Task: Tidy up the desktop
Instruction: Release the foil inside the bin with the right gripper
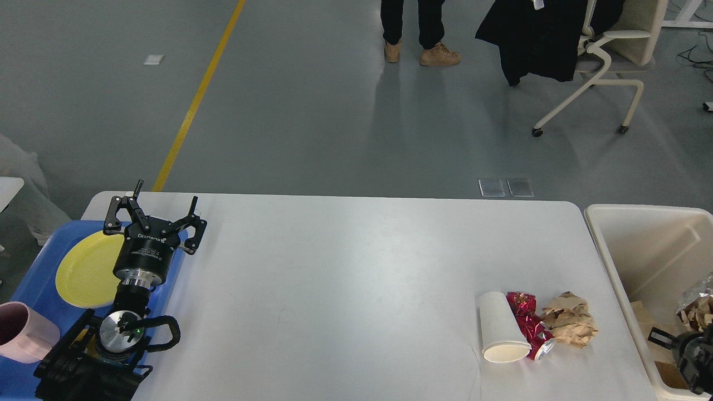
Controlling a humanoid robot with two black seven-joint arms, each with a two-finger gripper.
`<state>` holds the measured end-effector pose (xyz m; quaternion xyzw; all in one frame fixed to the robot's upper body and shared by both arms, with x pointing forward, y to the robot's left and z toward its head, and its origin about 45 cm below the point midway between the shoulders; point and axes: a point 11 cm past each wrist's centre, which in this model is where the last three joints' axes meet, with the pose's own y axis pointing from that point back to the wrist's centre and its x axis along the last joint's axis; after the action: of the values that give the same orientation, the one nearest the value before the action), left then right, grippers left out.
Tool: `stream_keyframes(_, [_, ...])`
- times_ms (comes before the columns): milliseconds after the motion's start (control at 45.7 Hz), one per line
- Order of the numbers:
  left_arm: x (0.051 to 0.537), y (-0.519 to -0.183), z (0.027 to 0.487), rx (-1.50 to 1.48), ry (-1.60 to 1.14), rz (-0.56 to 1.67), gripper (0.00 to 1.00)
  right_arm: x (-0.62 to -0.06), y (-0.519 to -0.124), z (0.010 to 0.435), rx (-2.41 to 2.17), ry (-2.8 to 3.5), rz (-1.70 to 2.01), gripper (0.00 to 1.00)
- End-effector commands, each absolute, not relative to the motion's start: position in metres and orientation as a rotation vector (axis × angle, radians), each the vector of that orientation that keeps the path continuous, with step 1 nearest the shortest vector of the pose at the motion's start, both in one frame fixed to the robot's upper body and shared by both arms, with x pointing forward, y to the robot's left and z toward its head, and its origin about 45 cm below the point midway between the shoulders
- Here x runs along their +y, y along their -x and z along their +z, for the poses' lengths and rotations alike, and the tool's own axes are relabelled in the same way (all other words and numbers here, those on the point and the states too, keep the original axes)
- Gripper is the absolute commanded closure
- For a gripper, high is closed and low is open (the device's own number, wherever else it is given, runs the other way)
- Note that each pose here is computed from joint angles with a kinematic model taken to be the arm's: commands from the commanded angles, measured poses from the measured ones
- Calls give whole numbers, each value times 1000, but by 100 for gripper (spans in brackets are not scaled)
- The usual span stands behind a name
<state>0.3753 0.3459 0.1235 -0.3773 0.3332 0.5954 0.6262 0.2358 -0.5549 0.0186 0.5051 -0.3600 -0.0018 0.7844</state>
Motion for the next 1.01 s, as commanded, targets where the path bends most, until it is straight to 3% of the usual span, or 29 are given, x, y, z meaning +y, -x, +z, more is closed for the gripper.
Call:
stream_keyframes(0, [346, -375, 123, 765, 865, 1367, 4, -545, -231, 9, -773, -1102, -1, 100])
stream_keyframes(985, [345, -375, 123, 765, 864, 1365, 4, -562, -243, 27, -824, -1060, 19, 100])
